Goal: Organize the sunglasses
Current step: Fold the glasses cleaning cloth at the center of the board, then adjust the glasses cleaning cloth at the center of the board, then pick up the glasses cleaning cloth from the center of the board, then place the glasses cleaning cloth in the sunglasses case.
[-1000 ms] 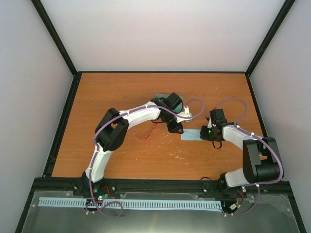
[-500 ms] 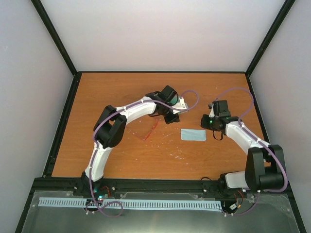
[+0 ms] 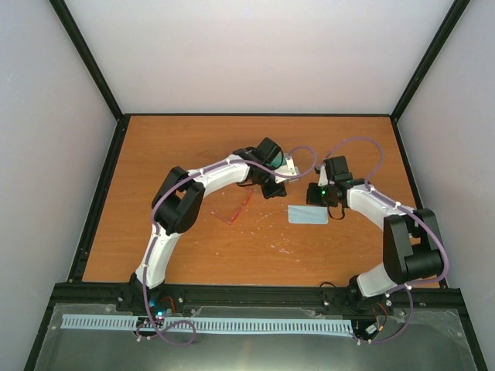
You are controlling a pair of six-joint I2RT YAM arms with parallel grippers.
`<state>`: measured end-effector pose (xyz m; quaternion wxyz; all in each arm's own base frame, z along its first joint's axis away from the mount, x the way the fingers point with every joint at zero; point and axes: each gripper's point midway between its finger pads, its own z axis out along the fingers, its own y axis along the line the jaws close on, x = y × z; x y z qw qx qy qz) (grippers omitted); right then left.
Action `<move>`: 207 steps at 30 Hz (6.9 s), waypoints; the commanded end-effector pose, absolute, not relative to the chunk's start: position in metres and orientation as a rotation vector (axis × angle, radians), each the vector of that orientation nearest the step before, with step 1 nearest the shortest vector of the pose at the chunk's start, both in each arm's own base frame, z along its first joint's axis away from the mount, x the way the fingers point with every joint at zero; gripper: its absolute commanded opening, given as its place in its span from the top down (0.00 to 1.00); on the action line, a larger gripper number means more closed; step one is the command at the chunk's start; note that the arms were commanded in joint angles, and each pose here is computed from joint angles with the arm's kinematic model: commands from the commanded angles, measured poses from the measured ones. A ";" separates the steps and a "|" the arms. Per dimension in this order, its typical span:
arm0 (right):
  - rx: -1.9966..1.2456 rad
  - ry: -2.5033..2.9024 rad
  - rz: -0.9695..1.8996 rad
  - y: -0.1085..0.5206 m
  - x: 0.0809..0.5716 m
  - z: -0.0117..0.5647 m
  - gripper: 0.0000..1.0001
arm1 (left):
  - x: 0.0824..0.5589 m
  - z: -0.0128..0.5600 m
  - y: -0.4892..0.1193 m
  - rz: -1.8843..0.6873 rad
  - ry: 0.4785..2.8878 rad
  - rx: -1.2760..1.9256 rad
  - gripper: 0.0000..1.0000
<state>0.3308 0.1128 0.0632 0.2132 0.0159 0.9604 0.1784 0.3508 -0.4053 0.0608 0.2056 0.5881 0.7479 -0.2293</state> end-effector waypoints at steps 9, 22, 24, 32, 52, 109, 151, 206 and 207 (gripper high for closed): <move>-0.113 2.761 0.625 0.161 0.325 0.034 0.97 | 0.351 0.065 -0.406 -0.674 2.067 1.631 0.87; -0.158 2.830 0.658 0.170 0.305 0.021 0.97 | 0.351 0.065 -0.400 -0.667 2.086 1.614 0.88; -0.162 2.836 0.663 0.170 0.299 0.023 0.97 | 0.352 0.064 -0.399 -0.666 2.086 1.612 0.89; -0.166 2.884 0.694 0.167 0.274 0.023 0.97 | 0.352 0.065 -0.400 -0.668 2.077 1.612 0.89; 0.154 2.743 0.444 0.105 0.279 0.057 0.59 | 0.349 0.061 -0.407 -0.713 2.071 1.613 0.77; 0.198 2.830 0.399 0.058 0.306 0.015 0.97 | 0.323 0.048 -0.434 -0.783 2.032 1.715 0.49; 0.195 2.766 0.449 0.066 0.321 0.037 0.97 | 0.323 0.031 -0.434 -0.670 2.043 1.766 1.00; -0.049 2.658 0.536 0.176 0.449 0.052 0.97 | 0.445 0.087 -0.294 -0.240 2.073 1.484 1.00; -0.052 2.660 0.535 0.178 0.451 0.052 0.97 | 0.449 0.089 -0.291 -0.235 2.071 1.476 0.99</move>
